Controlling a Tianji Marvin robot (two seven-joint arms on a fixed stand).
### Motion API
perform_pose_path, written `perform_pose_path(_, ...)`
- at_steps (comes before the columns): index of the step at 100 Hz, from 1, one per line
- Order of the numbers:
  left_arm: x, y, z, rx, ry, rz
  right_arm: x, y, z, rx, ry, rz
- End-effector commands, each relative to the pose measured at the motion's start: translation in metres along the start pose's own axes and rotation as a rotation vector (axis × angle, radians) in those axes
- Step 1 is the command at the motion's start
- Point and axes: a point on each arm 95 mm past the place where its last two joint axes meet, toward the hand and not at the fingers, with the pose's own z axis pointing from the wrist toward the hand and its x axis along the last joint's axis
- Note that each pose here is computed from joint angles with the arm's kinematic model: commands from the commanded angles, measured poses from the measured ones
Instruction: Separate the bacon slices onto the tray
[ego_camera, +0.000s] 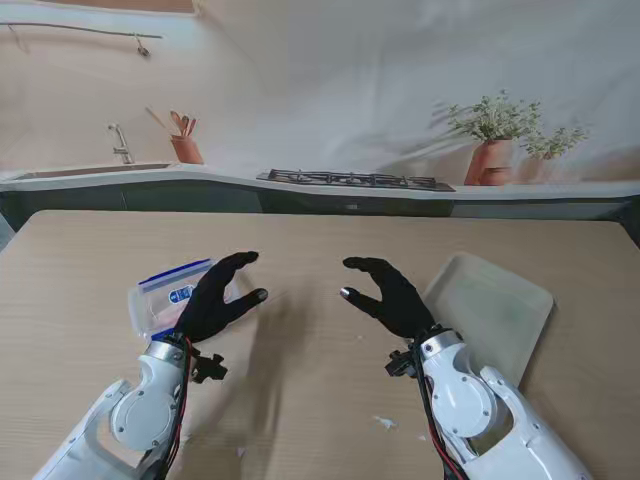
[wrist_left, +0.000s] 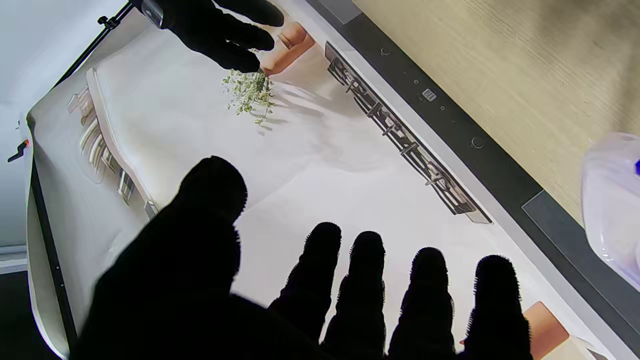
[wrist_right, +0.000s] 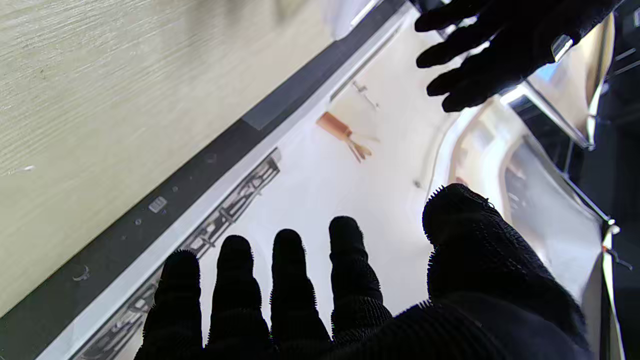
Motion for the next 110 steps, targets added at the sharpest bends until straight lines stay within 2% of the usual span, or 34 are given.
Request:
perform_pose_path(1,0.002,0.002,0.000,-0.014,-0.001,-0.004,0.003,-0.004,0.000,0.014,-0.001,0.011)
perform_pose_path(41,0.003,0.002,0.000,-0.014,0.003,-0.006,0.002,-0.004,0.000,0.013,-0.006,0.012)
perform_pose_path(50,0.008,-0.003,0.000,-0.005,0.005,0.006,0.001,-0.004,0.000,0.014,-0.011,0.014)
perform_pose_path(63,0.015,-0.022,0.000,0.036,-0.002,0.117,0.000,-0.005,0.000,0.017,-0.017,0.014)
perform_pose_path(85,0.007,-0.076,0.005,0.034,-0.093,0.423,0.000,-0.007,0.001,0.024,-0.023,0.015)
perform_pose_path(101,-0.006,-0.108,0.006,0.064,-0.162,0.541,0.001,-0.008,0.002,0.029,-0.023,0.012)
perform_pose_path(110,-0.016,-0.120,0.005,0.064,-0.217,0.594,0.001,-0.009,0.003,0.034,-0.026,0.011)
